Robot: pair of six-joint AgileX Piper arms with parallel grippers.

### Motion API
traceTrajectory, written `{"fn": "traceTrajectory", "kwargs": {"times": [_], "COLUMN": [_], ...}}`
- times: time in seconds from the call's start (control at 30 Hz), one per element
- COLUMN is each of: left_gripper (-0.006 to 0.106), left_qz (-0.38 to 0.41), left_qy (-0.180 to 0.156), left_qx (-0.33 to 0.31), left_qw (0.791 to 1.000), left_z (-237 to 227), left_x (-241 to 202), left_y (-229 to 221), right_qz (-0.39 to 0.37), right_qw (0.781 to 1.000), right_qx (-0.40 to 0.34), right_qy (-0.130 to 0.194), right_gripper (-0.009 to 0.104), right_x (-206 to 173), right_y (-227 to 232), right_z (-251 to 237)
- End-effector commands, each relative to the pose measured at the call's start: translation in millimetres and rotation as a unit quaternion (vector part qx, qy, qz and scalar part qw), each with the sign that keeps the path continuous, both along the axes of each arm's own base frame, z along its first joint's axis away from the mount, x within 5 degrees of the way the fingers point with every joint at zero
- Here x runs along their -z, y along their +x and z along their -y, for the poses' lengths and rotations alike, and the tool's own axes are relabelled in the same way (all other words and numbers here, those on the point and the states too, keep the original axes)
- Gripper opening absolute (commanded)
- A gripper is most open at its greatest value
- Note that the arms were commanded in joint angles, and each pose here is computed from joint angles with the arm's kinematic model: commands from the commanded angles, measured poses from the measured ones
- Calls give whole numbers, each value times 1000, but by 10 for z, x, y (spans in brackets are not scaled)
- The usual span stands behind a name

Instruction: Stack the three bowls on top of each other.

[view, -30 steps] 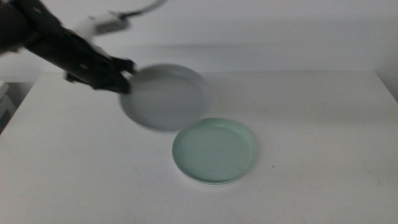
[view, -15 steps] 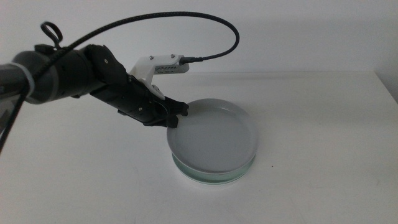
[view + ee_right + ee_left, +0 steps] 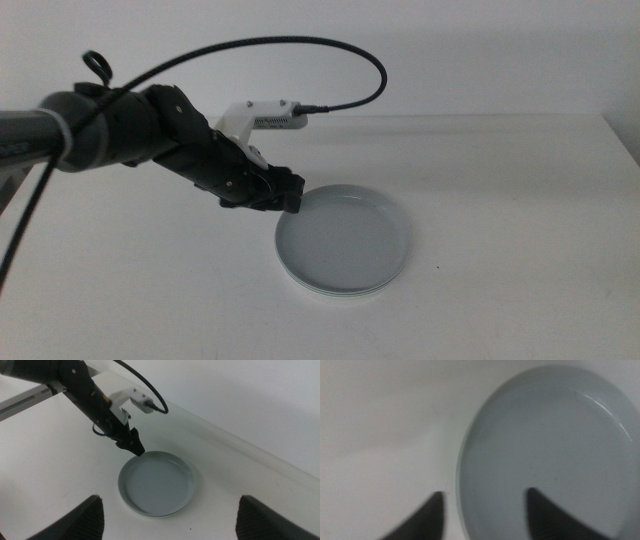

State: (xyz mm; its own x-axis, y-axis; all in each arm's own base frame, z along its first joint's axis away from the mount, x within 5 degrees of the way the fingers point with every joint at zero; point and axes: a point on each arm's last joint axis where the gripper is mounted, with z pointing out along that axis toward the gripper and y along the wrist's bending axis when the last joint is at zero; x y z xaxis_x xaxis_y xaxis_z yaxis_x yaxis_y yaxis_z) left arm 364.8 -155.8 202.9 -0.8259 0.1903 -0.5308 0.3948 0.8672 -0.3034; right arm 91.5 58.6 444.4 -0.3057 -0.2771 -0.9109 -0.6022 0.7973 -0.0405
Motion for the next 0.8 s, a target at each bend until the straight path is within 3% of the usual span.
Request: {"fn": "traceTrajectory", "kwargs": {"times": [0.0, 0.03, 0.07, 0.4, 0.77], "left_gripper": [77, 88, 91, 90, 90], "left_qz": [56, 63, 67, 170, 335], "left_qy": [-28, -29, -32, -27, -29], "left_qx": [-8, -10, -11, -58, -166], "left_qw": [998, 998, 997, 983, 927], "left_z": [-53, -104, -159, -807, -1291], "left_x": [-445, -532, -625, -1560, -2214], "left_y": [-34, -54, -86, -515, -818], "right_qz": [38, 38, 38, 38, 38], "right_qw": [999, 999, 999, 999, 999], "right_qx": [5, 5, 5, 5, 5], "right_qy": [22, 22, 22, 22, 22], "right_gripper": [71, 71, 71, 71, 71], "right_x": [-119, -119, -119, -119, -119], "right_y": [6, 6, 6, 6, 6], "right_z": [2, 2, 2, 2, 2]}}
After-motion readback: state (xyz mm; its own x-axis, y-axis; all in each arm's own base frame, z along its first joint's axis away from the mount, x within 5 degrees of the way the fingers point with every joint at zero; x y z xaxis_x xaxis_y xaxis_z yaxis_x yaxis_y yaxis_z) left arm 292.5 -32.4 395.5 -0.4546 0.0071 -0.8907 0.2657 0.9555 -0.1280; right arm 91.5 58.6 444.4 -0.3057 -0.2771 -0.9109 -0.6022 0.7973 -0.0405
